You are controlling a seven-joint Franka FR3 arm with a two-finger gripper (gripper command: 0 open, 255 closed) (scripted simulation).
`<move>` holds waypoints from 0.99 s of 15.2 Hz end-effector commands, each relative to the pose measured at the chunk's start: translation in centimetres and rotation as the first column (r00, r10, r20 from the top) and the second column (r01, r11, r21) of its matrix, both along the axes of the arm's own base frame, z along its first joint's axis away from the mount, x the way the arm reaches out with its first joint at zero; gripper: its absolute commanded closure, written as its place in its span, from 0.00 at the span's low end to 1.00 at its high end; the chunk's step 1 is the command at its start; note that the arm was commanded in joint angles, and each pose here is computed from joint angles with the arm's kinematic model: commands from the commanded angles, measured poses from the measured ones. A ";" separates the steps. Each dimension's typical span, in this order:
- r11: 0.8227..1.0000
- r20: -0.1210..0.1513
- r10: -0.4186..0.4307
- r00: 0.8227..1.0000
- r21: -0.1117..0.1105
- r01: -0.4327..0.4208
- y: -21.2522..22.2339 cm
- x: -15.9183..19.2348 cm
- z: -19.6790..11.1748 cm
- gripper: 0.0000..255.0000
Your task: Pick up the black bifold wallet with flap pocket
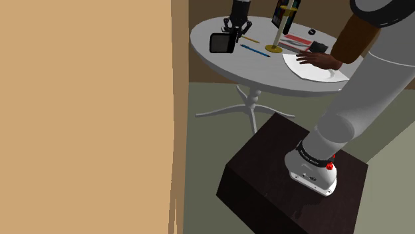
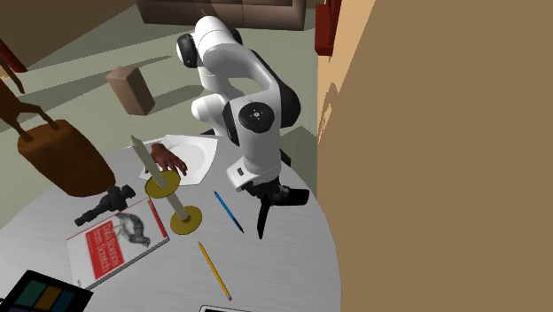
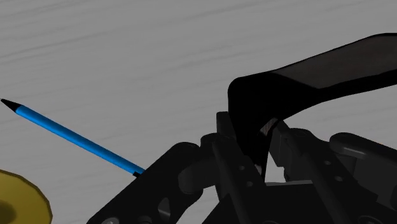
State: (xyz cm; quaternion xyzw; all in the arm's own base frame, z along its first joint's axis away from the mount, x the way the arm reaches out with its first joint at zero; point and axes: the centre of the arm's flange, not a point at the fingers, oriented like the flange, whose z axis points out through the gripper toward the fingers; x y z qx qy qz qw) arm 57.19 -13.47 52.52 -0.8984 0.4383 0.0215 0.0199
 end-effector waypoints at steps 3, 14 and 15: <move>1.000 0.000 0.000 1.000 0.000 0.000 0.0 0.0 1.6 1.00; 1.000 0.000 0.000 1.000 0.000 0.000 0.0 0.0 7.4 1.00; 1.000 0.000 0.000 1.000 0.000 0.000 0.0 0.0 7.9 1.00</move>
